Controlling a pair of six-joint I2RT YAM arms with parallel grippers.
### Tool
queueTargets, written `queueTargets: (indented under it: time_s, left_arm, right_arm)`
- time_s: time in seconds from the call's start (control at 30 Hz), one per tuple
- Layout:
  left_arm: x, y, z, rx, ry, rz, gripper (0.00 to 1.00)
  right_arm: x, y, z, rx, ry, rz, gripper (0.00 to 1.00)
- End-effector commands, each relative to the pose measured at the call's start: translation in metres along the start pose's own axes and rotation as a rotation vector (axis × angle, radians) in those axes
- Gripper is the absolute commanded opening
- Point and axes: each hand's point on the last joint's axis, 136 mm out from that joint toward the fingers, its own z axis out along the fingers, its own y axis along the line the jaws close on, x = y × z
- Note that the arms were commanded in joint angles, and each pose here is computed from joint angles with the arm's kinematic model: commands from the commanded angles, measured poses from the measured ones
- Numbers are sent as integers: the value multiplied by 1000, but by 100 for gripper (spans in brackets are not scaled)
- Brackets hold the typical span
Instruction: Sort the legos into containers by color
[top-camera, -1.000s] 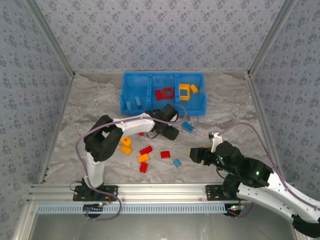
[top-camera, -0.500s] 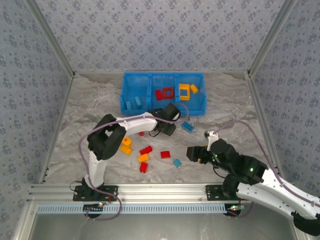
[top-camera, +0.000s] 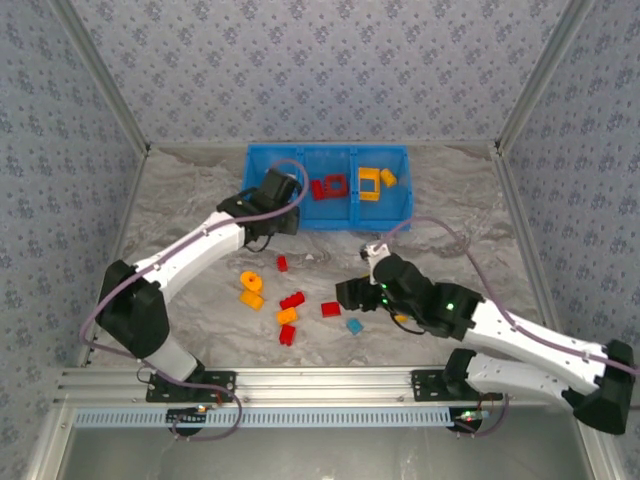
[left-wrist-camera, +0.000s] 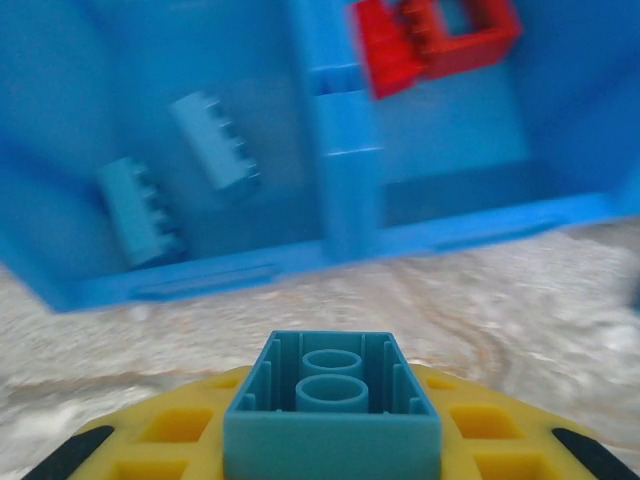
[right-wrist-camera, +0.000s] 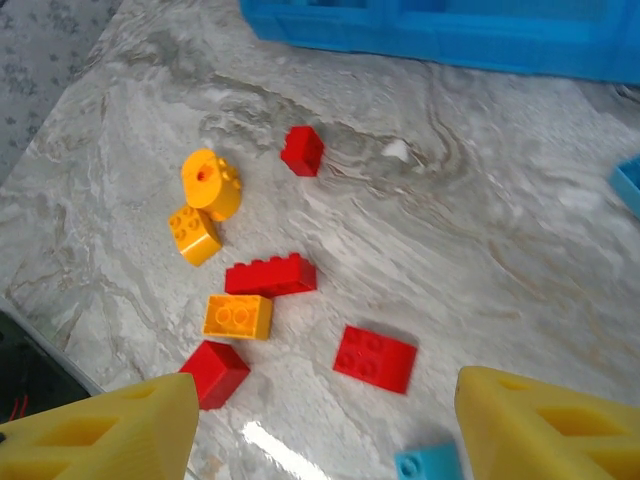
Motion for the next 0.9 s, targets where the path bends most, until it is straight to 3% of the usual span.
queueTargets:
  time_s: [0.0,0.23,0.43,0.87]
  left_arm:
    - [-8,27,15,-84,64,-64,33]
    - [-22,58,70,-114,174,-221,32]
    - [-29,70,102,-157,204,-275,32]
    - [-18,74,130,-199,259,-298,33]
  right_arm:
    - [-47,23,5,33,-143,-103,71]
    - [-73,41,36,172,-218,-139,72]
    - [-69,52,46,169,-207,-132,72]
    - [-56,46,47,168,-182,-111,72]
